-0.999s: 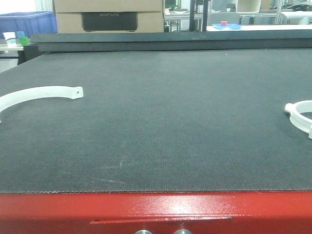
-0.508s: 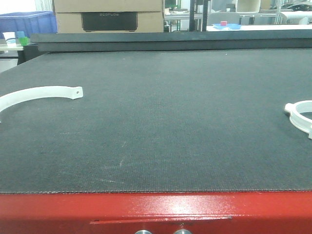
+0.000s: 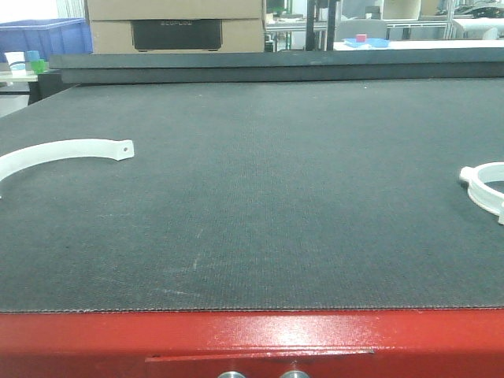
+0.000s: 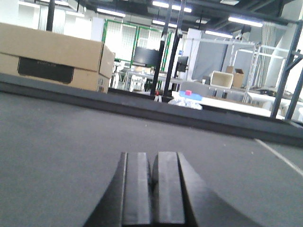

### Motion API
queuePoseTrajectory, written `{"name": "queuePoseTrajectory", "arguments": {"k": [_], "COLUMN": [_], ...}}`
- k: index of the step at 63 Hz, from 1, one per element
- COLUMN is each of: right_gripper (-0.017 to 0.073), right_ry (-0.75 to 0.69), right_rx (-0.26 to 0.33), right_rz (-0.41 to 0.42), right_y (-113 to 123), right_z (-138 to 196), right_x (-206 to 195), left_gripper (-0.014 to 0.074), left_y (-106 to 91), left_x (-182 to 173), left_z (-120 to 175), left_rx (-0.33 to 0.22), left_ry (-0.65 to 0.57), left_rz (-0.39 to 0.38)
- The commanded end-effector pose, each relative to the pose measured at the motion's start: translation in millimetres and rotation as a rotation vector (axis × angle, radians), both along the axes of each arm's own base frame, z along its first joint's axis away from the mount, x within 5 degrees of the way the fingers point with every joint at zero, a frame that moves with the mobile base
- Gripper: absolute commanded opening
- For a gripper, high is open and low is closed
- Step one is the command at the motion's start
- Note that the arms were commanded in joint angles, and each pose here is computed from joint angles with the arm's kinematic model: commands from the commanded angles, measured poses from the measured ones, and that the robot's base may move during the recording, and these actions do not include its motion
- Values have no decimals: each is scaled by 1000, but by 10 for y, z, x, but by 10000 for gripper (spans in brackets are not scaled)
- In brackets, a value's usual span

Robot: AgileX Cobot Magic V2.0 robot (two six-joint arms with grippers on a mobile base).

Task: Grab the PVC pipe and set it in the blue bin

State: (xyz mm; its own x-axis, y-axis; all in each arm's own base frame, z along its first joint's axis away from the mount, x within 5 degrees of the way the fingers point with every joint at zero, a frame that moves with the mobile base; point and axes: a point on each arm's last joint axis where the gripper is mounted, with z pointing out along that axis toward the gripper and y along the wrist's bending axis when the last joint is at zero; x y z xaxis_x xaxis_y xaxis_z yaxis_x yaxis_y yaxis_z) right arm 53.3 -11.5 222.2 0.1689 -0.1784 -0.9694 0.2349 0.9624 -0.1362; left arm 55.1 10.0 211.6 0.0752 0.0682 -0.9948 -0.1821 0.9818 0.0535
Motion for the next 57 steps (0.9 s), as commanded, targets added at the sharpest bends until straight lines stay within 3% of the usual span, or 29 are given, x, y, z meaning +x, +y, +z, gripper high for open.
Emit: {"name": "queuePoseTrajectory", "arguments": {"k": [1,7,11,18,21,32,39,51,57], "right_gripper": [-168,-168,-168,-168,-168,-168,-168,-168,-168], "right_ry": [-92,-154,-211,-205,-178,-91,-65,241,312], "right_rx": [-25,-36,-6,185,241,250,251,301,310], "right_rz": [-3,-5,-6,4,18,73,88,127,138], "right_y": [3,5,-4,-43,-39,40,62,104,107], "right_z": [101,155,196,168,201,520,693,854,1049], "right_x": [-21,-40,-59,-53,-54,-132,-152,-2,71], "left_gripper": [-111,-111,-111,-111,-111,-111,-111,-111,-111], "left_y": [-1,-2,-3,-1,0,-4,-13,-18,-9], "left_x": [-1,-3,-4,-6,-6,-29,-70,-174,-161], "left_z": [42,55,68,75,75,201,372,676,806], "left_rx": [1,4,7,-36,-54,-52,26,77,77], "left_ry": [-29,-44,-58,-73,-77,-116,-117,-94,-56], "left_rz": [-1,-2,-2,-6,-7,-8,1,24,31]}}
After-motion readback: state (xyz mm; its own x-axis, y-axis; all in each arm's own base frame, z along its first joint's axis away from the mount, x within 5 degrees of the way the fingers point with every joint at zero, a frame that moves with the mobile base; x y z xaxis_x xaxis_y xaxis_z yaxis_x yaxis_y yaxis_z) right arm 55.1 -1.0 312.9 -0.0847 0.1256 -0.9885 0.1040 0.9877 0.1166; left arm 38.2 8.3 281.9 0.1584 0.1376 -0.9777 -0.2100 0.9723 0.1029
